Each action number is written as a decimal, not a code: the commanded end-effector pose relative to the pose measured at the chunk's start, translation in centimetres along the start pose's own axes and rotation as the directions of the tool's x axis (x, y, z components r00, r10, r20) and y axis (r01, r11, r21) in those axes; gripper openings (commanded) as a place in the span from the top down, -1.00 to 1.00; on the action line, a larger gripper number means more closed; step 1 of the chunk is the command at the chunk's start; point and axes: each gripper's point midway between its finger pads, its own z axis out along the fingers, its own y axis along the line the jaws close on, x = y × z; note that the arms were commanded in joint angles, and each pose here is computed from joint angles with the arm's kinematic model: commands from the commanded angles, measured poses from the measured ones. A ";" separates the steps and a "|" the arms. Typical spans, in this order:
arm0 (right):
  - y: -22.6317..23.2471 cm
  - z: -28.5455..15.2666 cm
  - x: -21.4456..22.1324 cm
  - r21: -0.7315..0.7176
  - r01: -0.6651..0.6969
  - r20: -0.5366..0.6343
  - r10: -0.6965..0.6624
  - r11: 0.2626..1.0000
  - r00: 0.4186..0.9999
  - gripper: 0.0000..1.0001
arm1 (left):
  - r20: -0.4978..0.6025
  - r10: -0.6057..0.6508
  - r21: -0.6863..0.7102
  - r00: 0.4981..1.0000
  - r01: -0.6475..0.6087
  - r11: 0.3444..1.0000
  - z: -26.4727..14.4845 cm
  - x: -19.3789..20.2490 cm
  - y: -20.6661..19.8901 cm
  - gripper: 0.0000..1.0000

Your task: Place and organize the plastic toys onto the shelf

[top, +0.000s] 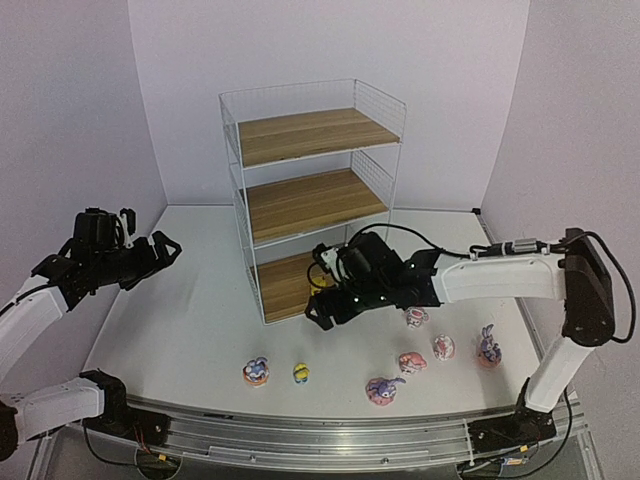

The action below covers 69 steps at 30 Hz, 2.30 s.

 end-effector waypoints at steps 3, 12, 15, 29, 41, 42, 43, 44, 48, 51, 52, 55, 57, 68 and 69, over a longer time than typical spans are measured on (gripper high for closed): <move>6.9 -2.6 5.1 -0.105 0.058 -0.025 -0.061 0.993 0.998 -0.70 | 0.009 -0.014 -0.010 1.000 0.014 1.000 0.0 -0.1 0.2 -0.99; 11.0 -1.0 8.1 -0.072 0.008 0.010 -0.007 0.997 1.000 -0.52 | -0.011 -0.009 -0.031 1.000 0.009 0.999 0.9 0.0 0.6 -0.99; 10.7 -0.3 8.2 -0.027 -0.034 0.031 0.034 0.999 0.999 -0.48 | -0.004 -0.007 -0.030 1.000 0.007 1.000 0.8 -0.1 0.5 -0.99; 10.3 3.2 10.1 0.041 -0.046 -0.013 0.046 0.998 0.999 -0.19 | 0.000 -0.001 -0.018 1.000 0.001 1.000 0.6 -0.2 0.3 -0.99; 10.8 3.7 9.4 0.030 -0.053 0.020 0.052 0.998 0.998 0.37 | 0.002 -0.002 -0.010 1.000 0.002 1.000 0.4 -0.1 0.2 -0.99; 10.8 3.6 9.4 0.027 -0.056 0.025 0.056 0.998 0.998 0.50 | 0.001 -0.002 -0.011 1.000 0.002 1.000 0.4 -0.1 0.2 -0.99; 10.8 3.4 9.3 0.024 -0.060 0.029 0.059 0.998 0.998 0.63 | 0.000 -0.003 -0.012 1.000 0.003 1.000 0.4 0.0 0.2 -0.99; 10.9 3.3 9.2 0.021 -0.059 0.031 0.059 0.998 0.998 0.68 | -0.002 -0.003 -0.012 1.000 0.003 1.000 0.5 0.0 0.3 -0.99; 10.9 2.6 8.4 0.015 -0.070 0.054 0.069 0.997 0.996 0.86 | -0.003 -0.005 -0.013 1.000 0.005 1.000 0.5 0.0 0.3 -0.99; 11.2 2.1 7.3 0.012 -0.049 0.081 0.048 0.999 0.996 0.86 | -0.001 -0.006 -0.014 1.000 0.006 1.000 0.4 0.0 0.3 -0.99; 11.0 1.9 6.7 0.021 -0.041 0.096 0.039 0.999 0.995 0.87 | -0.002 -0.007 -0.015 1.000 0.007 1.000 0.4 0.1 0.3 -0.99; 10.0 2.0 4.7 0.027 -0.022 0.119 0.019 0.999 0.993 0.87 | -0.002 -0.009 -0.015 1.000 0.009 1.000 0.4 0.1 0.4 -0.99; 9.0 2.4 3.2 0.023 -0.024 0.124 0.021 0.999 0.992 0.87 | -0.005 -0.009 -0.017 1.000 0.009 1.000 0.4 0.1 0.4 -0.99; 5.4 6.3 -3.0 0.022 -0.007 0.157 0.003 1.000 0.988 0.87 | -0.009 -0.015 -0.030 1.000 0.014 0.999 0.5 0.2 0.6 -0.99; 5.3 6.7 -3.2 0.019 -0.003 0.156 0.000 1.000 0.988 0.87 | -0.008 -0.015 -0.031 1.000 0.015 0.999 0.5 0.2 0.6 -0.99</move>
